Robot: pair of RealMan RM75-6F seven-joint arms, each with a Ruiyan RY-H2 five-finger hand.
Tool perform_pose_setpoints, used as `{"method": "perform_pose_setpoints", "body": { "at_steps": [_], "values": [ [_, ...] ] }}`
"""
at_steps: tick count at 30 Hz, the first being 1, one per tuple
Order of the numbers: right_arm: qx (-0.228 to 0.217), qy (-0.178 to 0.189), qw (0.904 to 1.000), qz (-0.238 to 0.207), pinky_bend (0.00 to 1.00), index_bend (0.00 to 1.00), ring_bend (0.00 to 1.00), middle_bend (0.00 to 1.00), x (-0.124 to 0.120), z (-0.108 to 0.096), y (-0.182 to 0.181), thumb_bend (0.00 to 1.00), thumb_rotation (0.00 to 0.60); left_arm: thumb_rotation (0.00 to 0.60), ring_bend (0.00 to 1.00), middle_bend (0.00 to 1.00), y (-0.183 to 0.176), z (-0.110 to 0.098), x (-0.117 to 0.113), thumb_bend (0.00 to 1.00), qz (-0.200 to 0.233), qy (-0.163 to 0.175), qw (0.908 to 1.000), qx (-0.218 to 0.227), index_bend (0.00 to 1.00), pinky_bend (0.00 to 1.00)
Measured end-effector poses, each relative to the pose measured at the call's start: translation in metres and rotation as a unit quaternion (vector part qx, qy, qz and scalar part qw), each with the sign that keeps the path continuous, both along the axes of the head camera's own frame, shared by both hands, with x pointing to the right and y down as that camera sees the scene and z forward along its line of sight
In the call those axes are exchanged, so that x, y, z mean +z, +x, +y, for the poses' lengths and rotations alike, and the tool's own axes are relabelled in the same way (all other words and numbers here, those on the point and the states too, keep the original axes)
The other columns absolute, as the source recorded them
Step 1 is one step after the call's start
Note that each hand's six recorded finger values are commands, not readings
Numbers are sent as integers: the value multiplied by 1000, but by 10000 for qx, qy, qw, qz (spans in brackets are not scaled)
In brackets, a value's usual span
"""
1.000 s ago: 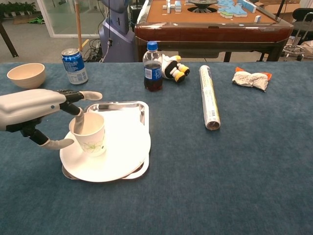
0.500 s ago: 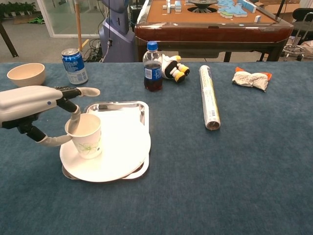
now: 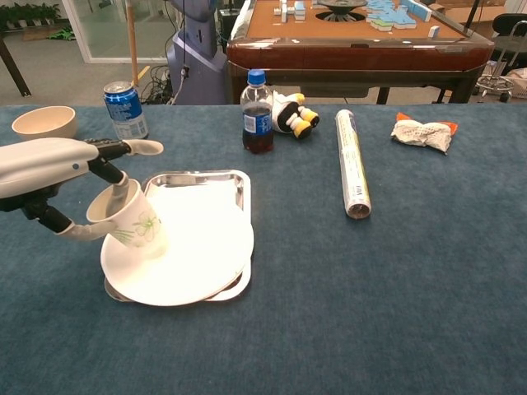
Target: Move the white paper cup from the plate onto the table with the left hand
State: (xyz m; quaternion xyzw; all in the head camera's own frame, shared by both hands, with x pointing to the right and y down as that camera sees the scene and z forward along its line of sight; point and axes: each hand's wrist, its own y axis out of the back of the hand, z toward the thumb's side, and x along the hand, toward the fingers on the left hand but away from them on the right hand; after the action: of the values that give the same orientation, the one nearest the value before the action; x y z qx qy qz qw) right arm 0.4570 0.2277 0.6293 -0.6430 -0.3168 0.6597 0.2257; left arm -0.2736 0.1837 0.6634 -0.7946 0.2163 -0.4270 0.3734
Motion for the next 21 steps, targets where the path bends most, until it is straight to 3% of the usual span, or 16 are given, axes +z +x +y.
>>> {"method": "perform_pose_setpoints", "body": {
  "at_steps": [8, 21],
  "values": [
    [-4, 2, 10000, 10, 0, 0, 0, 0, 0, 0, 0, 184, 600, 600, 0, 0, -1, -2, -4, 321, -9, 54, 10000, -15, 617, 0],
    [-8, -33, 10000, 51, 0, 0, 0, 0, 3, 0, 0, 184, 600, 600, 0, 0, -13, -23, -23, 321, -255, 442, 9987, 19, 616, 0]
  ]
}}
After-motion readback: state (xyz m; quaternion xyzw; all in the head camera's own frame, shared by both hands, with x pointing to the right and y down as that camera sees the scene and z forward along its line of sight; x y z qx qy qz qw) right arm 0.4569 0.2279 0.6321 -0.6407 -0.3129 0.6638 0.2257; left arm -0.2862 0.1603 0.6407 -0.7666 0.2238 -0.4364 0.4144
